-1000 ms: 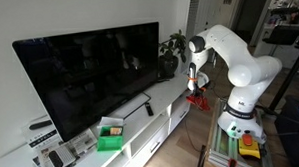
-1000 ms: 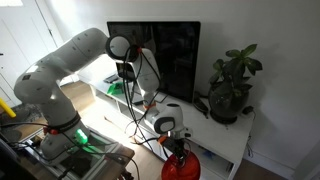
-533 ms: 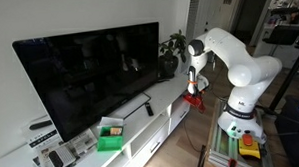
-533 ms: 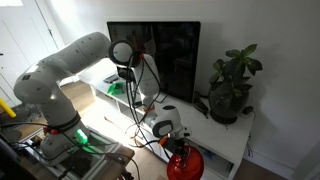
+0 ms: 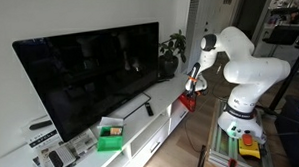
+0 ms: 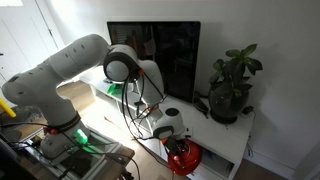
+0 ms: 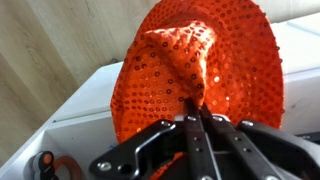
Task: Put the red hat in the shelf on the bottom right
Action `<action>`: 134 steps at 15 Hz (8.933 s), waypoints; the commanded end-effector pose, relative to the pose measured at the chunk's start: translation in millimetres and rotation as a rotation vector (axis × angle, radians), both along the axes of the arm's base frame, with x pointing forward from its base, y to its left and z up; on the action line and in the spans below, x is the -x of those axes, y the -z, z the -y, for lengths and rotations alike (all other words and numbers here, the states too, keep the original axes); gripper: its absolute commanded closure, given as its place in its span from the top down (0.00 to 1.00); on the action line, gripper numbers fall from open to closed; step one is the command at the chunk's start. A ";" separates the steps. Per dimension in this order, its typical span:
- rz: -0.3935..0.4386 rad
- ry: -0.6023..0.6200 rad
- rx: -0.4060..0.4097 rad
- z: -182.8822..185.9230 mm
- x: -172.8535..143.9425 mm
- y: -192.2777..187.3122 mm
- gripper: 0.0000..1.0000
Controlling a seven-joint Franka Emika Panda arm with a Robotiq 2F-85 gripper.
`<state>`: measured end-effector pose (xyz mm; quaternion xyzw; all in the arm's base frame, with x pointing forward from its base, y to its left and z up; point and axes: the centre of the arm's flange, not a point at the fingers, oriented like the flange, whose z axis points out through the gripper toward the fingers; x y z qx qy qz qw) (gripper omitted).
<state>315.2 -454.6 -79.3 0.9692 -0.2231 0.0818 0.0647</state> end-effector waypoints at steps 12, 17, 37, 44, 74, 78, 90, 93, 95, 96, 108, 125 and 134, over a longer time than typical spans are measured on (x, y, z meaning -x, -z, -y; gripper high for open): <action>0.159 0.018 -0.085 17.0 5.1 -14.0 0.02; 0.186 0.065 -0.243 14.3 0.7 -9.6 0.02; 0.324 0.273 -0.566 21.6 6.1 14.9 0.05; 0.334 0.289 -0.584 23.3 4.6 19.6 0.01; 0.710 0.880 -1.050 62.2 30.1 75.2 0.01; 0.784 0.905 -1.106 64.7 34.6 74.9 0.02; 0.815 0.827 -1.085 67.5 30.2 76.1 0.02; 0.796 0.820 -1.091 70.4 22.4 80.3 0.02; 0.767 0.804 -1.084 70.4 17.8 82.6 0.02; 0.760 0.800 -1.072 70.8 16.2 83.3 0.02; 0.804 0.823 -1.053 74.6 12.1 85.4 0.02; 0.799 0.830 -1.026 69.9 22.6 87.8 0.98; 0.754 0.711 -0.987 74.2 29.7 77.9 1.00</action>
